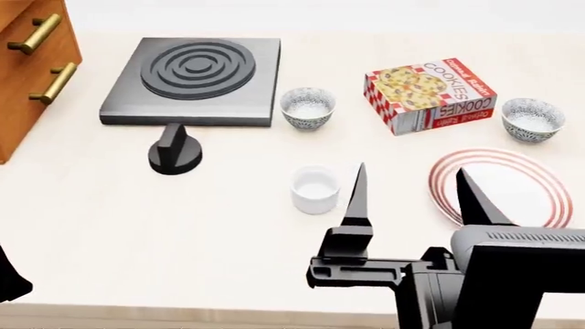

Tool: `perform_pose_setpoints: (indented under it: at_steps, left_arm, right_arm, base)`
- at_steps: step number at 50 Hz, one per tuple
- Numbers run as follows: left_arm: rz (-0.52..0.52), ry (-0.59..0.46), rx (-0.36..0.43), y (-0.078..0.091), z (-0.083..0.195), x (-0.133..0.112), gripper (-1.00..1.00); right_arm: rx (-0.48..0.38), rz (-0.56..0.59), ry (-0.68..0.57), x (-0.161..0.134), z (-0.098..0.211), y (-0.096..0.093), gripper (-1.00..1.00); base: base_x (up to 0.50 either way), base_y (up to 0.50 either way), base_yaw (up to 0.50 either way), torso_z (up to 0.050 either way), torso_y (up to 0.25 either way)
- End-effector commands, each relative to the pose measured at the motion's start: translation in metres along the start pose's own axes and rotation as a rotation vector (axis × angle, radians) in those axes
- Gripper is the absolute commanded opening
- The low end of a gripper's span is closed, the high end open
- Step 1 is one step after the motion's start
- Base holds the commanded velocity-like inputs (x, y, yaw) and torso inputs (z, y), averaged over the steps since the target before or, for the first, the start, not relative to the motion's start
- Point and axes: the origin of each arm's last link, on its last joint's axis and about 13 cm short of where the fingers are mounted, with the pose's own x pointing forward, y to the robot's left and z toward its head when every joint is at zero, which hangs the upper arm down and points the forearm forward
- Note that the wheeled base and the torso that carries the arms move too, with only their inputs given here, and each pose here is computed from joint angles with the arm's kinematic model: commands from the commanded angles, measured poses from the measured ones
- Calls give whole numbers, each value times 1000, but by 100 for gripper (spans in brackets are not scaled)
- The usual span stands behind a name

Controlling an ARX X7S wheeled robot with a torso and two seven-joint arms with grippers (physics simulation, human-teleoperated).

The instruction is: Pick the akita bowl next to the plate and place it on the plate.

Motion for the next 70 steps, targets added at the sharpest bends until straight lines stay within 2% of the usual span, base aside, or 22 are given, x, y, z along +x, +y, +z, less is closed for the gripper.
perform_pose_setpoints:
  at_steps: [1, 37, 70]
  left_arm:
    - [-4, -5, 11, -1, 0, 0, 100]
    - [-3, -4, 10, 0, 0, 0, 100]
    - [-3, -5, 13, 0, -1, -1, 100]
  right_arm:
    - [-3, 3, 3, 0, 3, -1, 100]
    - [9, -5, 13, 0, 2, -4, 100]
    - [-2, -12, 6, 0, 1, -6, 100]
  base:
    - [-12, -305, 0, 0, 0]
    - [-18, -306, 0, 0, 0]
    - [-18, -411, 0, 0, 0]
